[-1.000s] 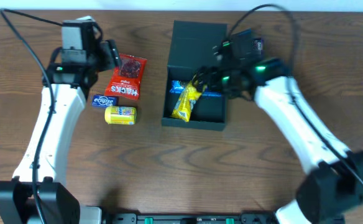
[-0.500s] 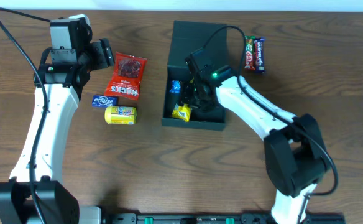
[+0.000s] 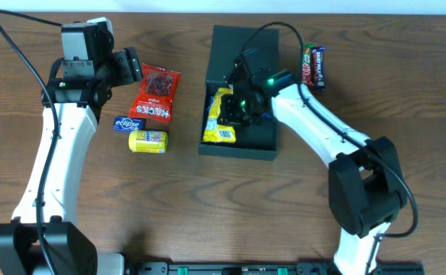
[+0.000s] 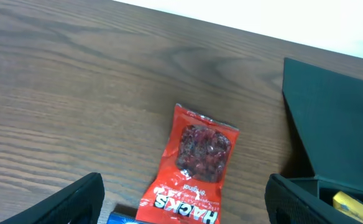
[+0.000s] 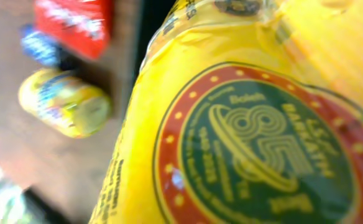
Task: Pack container
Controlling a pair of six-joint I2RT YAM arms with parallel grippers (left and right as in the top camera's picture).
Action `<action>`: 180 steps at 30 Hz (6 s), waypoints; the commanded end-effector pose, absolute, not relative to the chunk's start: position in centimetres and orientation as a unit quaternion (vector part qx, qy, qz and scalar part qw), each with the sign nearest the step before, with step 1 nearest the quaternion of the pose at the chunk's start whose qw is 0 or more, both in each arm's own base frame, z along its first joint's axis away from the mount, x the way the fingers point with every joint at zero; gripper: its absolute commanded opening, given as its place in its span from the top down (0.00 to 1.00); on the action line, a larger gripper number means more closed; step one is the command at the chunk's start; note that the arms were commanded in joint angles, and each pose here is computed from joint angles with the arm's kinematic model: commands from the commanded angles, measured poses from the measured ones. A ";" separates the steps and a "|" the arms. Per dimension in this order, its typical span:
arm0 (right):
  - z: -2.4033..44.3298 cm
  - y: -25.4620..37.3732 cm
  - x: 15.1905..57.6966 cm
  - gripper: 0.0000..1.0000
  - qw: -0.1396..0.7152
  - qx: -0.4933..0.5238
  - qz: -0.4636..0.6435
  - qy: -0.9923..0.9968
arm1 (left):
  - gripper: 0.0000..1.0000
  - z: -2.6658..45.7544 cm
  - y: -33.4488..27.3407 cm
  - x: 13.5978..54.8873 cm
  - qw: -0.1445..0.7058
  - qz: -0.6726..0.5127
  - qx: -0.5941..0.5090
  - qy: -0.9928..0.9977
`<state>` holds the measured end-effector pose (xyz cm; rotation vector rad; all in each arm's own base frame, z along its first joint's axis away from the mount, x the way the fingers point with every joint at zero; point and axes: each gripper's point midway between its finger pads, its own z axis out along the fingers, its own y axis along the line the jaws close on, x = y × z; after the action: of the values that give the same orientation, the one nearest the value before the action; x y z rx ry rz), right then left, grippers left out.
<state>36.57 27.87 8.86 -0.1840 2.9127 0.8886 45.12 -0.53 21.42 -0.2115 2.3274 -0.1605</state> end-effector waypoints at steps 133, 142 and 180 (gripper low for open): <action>3.9 26.2 34.8 0.99 0.033 -0.198 0.164 0.966 | 0.57 12.2 -7.2 42.0 0.201 -0.203 -0.032 0.958; 4.6 24.8 35.9 0.99 0.037 -0.160 0.177 0.971 | 0.94 7.8 -12.7 40.5 0.133 -0.223 0.027 0.965; 8.3 25.4 40.8 0.99 0.158 -0.116 0.178 0.964 | 0.94 5.0 -16.9 40.1 0.103 -0.254 0.053 0.960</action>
<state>39.68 25.66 4.09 -0.3702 2.8468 0.4450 40.10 -16.45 4.97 0.1611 2.8359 -0.7167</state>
